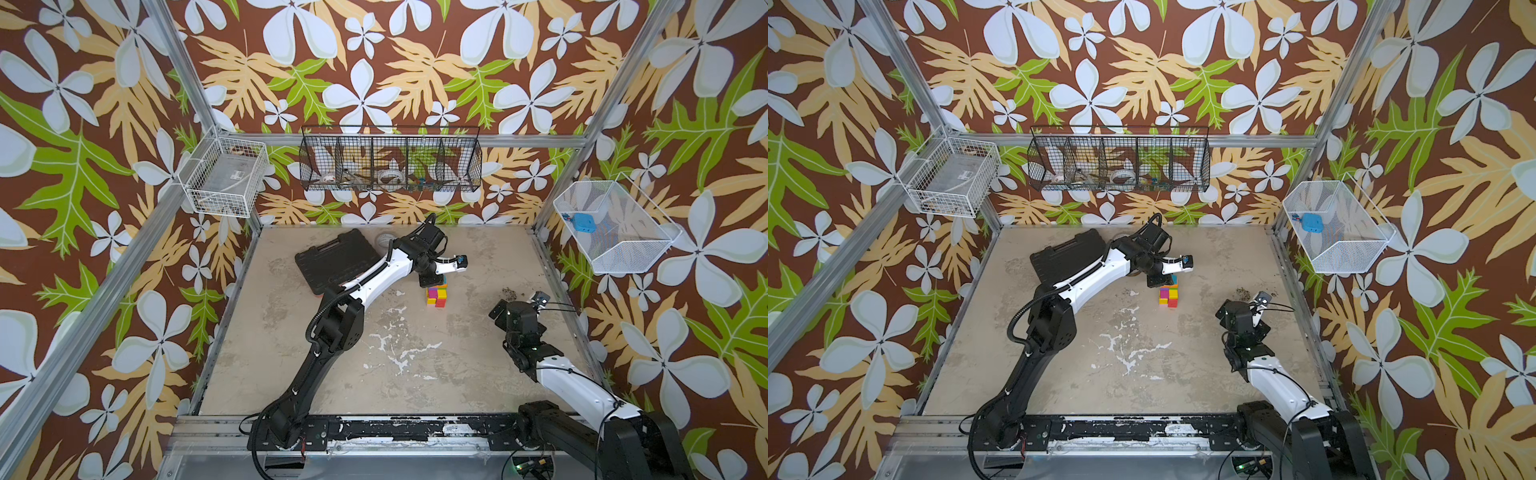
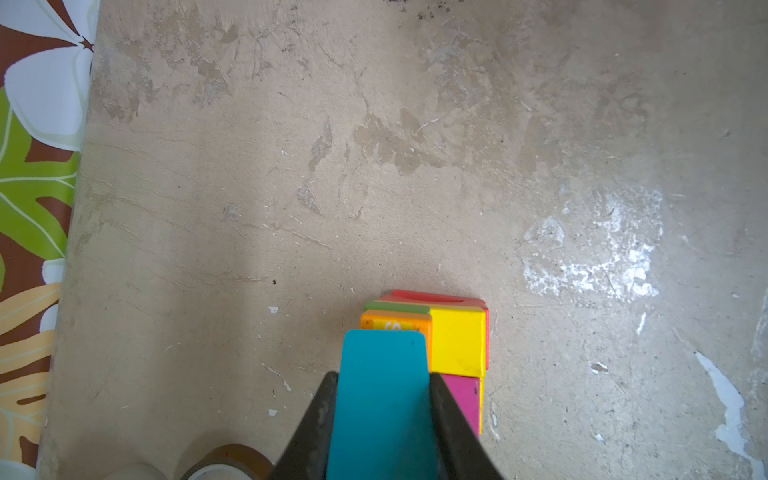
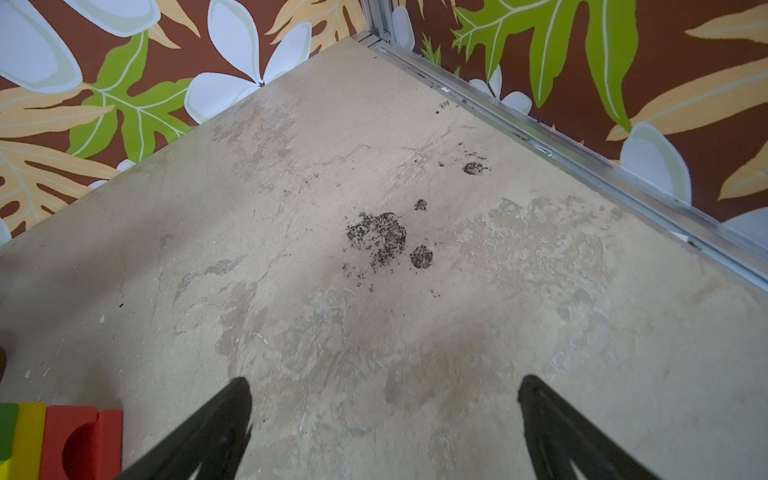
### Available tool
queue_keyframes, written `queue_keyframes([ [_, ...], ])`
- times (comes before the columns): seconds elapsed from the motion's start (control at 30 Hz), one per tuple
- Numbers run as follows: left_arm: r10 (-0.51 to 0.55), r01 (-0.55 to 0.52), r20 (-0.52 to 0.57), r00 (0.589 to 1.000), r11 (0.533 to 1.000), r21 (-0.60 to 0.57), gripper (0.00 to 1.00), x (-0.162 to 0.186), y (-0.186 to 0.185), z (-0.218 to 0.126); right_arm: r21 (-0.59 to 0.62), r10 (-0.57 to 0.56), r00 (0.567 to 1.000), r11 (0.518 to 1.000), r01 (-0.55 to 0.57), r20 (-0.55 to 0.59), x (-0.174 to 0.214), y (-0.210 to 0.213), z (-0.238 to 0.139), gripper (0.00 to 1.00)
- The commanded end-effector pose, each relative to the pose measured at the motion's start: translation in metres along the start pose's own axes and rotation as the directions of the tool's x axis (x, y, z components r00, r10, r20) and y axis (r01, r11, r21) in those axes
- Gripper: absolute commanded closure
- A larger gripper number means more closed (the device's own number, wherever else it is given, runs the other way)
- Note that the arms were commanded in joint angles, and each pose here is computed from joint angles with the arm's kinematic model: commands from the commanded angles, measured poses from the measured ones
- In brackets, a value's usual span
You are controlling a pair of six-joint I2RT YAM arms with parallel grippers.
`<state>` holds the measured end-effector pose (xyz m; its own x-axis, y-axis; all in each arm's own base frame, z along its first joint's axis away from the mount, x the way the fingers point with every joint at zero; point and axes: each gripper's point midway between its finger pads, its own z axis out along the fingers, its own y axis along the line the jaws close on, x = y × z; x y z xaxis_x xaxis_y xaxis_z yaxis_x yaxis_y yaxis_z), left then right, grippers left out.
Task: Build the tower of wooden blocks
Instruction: 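Lower the teal block onto the top of the tower with the left gripper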
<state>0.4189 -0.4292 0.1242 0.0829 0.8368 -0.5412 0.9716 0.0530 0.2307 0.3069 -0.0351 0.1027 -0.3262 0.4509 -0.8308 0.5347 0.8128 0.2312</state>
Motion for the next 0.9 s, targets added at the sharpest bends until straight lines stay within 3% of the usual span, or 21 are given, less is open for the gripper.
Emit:
queue_keyframes([
  [0.0,0.014,-0.014,0.004,1.000,1.000,-0.003,1.00,-0.0006,0.0007,0.0019,-0.004,-0.004,1.000,1.000,0.004,0.001,-0.0023,0.0022,0.0003,0.00],
  [0.87,0.022,-0.023,0.033,0.999,1.000,0.014,1.00,-0.0079,-0.0037,-0.0042,-0.004,-0.011,1.000,1.000,0.011,-0.007,-0.0017,0.0040,0.0021,0.00],
])
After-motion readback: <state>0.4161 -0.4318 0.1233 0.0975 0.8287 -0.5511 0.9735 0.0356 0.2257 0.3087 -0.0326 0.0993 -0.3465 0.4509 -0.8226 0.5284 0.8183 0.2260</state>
